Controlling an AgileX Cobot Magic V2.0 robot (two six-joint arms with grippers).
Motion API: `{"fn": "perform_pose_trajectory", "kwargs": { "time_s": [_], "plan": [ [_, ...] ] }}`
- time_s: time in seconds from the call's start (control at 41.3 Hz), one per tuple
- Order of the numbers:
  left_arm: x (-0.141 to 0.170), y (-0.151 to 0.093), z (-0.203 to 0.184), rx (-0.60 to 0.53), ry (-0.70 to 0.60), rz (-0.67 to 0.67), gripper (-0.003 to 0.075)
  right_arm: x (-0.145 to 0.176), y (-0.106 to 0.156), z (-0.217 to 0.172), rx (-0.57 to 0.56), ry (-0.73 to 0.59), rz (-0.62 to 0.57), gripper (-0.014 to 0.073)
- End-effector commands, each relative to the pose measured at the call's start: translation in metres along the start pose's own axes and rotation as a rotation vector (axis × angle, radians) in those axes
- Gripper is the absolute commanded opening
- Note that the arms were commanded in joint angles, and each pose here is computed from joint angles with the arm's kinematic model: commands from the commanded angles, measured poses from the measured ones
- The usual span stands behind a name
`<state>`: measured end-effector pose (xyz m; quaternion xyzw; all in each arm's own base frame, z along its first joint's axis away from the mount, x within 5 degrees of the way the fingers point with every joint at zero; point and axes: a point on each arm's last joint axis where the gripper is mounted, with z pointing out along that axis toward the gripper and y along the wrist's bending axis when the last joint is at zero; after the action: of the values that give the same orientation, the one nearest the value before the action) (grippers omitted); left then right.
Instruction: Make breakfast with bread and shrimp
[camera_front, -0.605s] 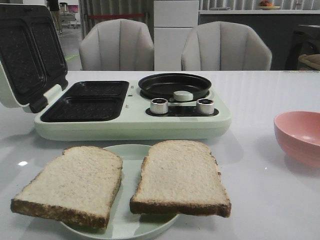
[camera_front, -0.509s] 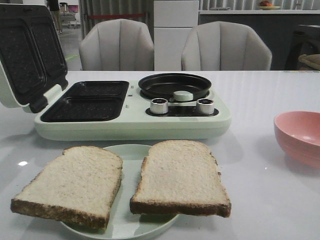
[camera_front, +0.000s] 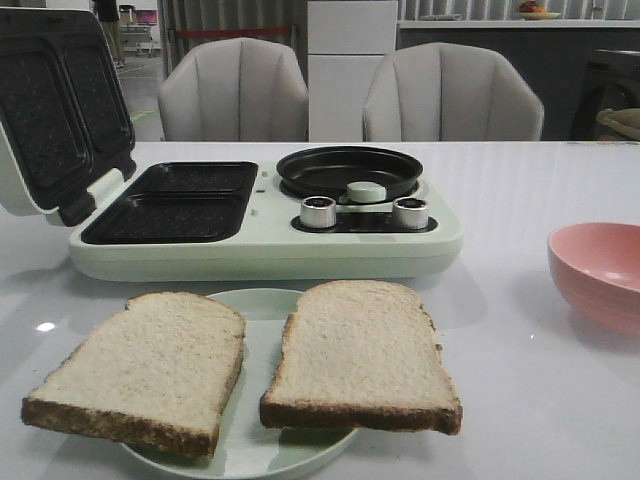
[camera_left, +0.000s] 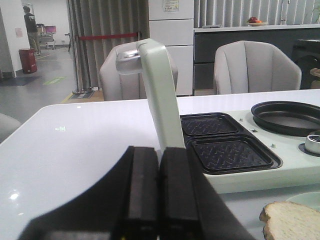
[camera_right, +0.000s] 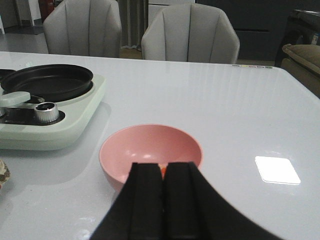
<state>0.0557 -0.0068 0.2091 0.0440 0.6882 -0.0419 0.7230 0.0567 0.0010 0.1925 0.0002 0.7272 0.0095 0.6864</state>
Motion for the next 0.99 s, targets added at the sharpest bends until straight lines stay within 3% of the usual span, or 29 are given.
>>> {"fn": "perform_pose_trajectory", "kwargs": {
  "time_s": [0.0, 0.145, 0.242, 0.46, 0.581, 0.726, 0.969],
  "plan": [
    [0.0, 0.0, -0.001, 0.007, -0.082, -0.016, 0.0102, -0.016, -0.001, -0.003, 0.01, -0.137, -0.007, 0.0015],
    [-0.001, 0.0, -0.001, 0.007, -0.094, -0.025, 0.0102, -0.024, -0.001, -0.005, 0.012, -0.201, -0.007, 0.0015],
    [-0.014, 0.0, -0.003, 0.007, -0.209, -0.016, 0.0102, -0.042, 0.0, -0.01, 0.01, -0.236, -0.005, 0.0015],
    [-0.089, 0.001, -0.019, 0.013, -0.377, -0.102, 0.0102, -0.108, 0.002, -0.036, 0.001, -0.286, -0.007, 0.0015],
    [-0.127, 0.0, -0.021, 0.035, -0.304, -0.155, 0.0102, -0.14, 0.003, -0.039, -0.003, -0.249, -0.008, 0.0015],
    [-0.153, -0.002, -0.008, 0.044, -0.111, -0.125, 0.0102, -0.166, 0.003, -0.028, -0.007, -0.124, -0.009, 0.0015],
    [-0.146, -0.003, 0.023, 0.04, 0.072, -0.125, 0.0102, -0.159, 0.003, 0.008, -0.008, 0.102, -0.007, 0.0015]
  ]
}}
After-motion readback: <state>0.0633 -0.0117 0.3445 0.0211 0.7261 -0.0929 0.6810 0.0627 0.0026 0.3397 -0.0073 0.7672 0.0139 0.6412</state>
